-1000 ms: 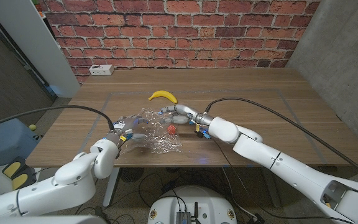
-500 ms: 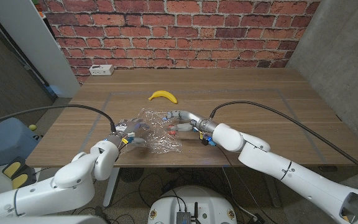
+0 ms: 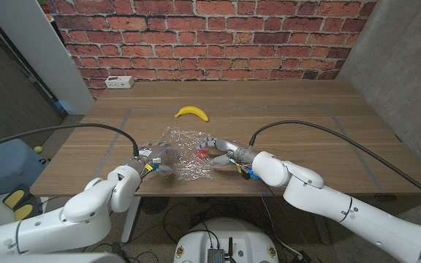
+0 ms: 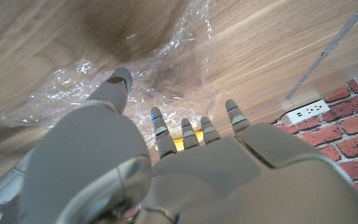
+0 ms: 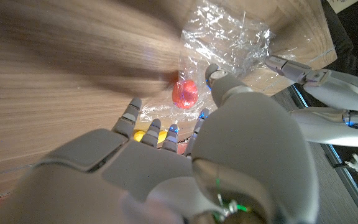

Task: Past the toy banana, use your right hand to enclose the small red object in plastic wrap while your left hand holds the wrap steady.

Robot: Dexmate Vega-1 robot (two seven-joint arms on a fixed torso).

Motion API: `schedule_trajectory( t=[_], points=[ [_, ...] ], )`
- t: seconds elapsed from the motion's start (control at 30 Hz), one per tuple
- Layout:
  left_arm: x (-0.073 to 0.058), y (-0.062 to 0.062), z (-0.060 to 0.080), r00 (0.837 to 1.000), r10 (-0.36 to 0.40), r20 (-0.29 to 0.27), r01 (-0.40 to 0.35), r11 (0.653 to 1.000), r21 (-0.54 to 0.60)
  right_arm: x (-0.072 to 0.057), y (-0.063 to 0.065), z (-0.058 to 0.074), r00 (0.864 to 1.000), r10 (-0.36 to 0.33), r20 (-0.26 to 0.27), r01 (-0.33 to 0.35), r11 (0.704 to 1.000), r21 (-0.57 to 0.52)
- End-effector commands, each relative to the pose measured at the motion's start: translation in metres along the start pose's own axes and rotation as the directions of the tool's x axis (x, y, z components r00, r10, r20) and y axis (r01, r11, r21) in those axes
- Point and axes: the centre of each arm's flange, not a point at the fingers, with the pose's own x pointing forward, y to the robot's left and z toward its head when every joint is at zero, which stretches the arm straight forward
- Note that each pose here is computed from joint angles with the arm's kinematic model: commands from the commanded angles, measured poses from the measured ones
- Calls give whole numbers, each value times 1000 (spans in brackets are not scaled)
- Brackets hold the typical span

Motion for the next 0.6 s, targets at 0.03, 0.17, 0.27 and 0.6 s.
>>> schedule_trajectory(
  t=[0.03,0.17,0.27,0.6],
  points=[
    [-4,-4,4,1000,-20,12,20,1000,2,-11,12,5,996,59,-65,-62,997,-52],
    [-6,-6,4,1000,-15,6,15,1000,2,-12,16,9,995,89,-53,-92,994,-59],
    [-7,-8,4,1000,-14,3,15,1000,-2,-13,22,13,994,105,-30,-106,992,-60],
    [-8,-12,3,1000,-3,-16,3,1000,1,-13,32,26,991,121,59,-119,992,-32]
  ],
)
